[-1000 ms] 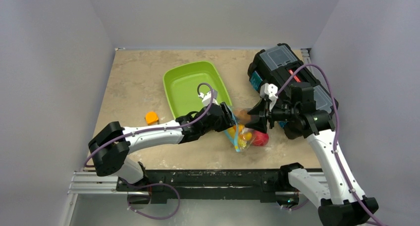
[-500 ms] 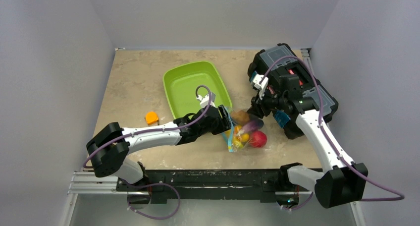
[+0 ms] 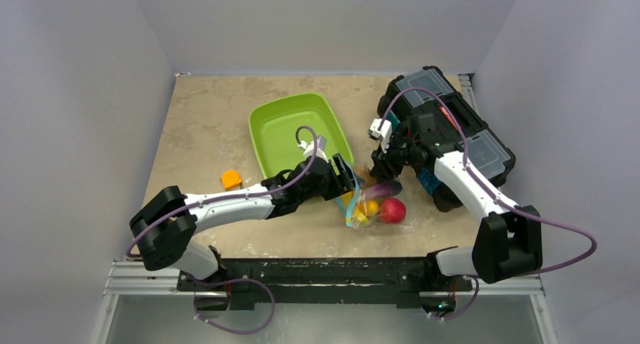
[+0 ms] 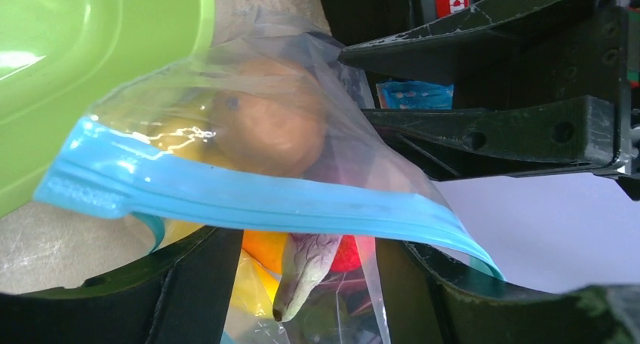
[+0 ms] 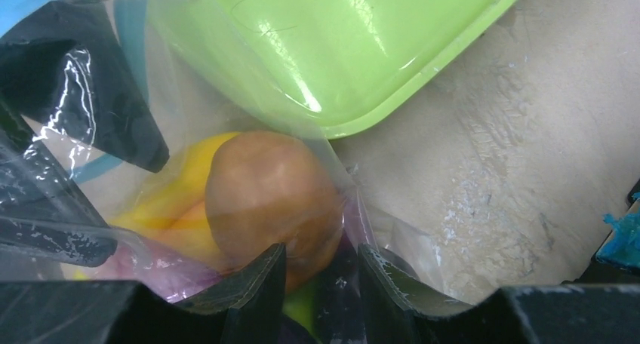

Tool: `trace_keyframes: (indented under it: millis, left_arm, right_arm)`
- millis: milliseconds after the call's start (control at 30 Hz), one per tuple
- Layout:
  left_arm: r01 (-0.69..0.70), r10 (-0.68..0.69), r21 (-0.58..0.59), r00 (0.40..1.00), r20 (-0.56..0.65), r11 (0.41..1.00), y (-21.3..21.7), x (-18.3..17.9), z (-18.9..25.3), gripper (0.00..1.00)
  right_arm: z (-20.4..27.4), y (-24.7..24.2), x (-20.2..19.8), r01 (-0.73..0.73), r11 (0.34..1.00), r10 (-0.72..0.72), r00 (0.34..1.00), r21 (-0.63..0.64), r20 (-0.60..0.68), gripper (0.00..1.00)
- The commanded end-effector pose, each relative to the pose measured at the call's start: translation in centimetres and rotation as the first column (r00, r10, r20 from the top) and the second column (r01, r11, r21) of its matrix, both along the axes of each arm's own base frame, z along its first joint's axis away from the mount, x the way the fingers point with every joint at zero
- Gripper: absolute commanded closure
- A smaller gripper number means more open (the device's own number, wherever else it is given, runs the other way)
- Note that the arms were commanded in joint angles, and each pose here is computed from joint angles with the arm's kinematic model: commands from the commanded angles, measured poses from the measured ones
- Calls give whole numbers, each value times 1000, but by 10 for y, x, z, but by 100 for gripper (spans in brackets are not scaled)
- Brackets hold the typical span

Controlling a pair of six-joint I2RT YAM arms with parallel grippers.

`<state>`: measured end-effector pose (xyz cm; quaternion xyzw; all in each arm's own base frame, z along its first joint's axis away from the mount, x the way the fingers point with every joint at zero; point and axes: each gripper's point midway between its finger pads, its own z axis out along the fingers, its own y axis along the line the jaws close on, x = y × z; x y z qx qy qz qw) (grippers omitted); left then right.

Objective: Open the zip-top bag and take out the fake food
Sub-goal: Pick up the fake vegetable from the zipper food storage bag.

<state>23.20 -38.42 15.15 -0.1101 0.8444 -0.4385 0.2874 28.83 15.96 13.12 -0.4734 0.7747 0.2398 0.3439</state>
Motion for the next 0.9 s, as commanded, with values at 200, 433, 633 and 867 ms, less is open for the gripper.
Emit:
trace_keyframes:
  millis: [200, 433, 633, 867]
  left_arm:
    - [223, -220, -43, 974, 61, 974, 1, -30, 5, 37]
    - [338, -334, -24, 938, 92, 941, -6, -43, 3, 38]
    - [409, -404, -31, 908, 109, 912, -14, -50, -2, 39]
    - [447, -437, -70, 891, 124, 892, -25, -53, -7, 41]
  right_arm:
    - [63, 7, -49, -149, 985, 139, 984, 92, 108, 56]
    - [47, -1, -88, -184, 979, 182, 983, 82, 40, 53]
    - [21, -14, -105, -258, 966, 258, 966, -8, 12, 51]
    - [4, -18, -112, -317, 947, 320, 944, -43, 86, 52]
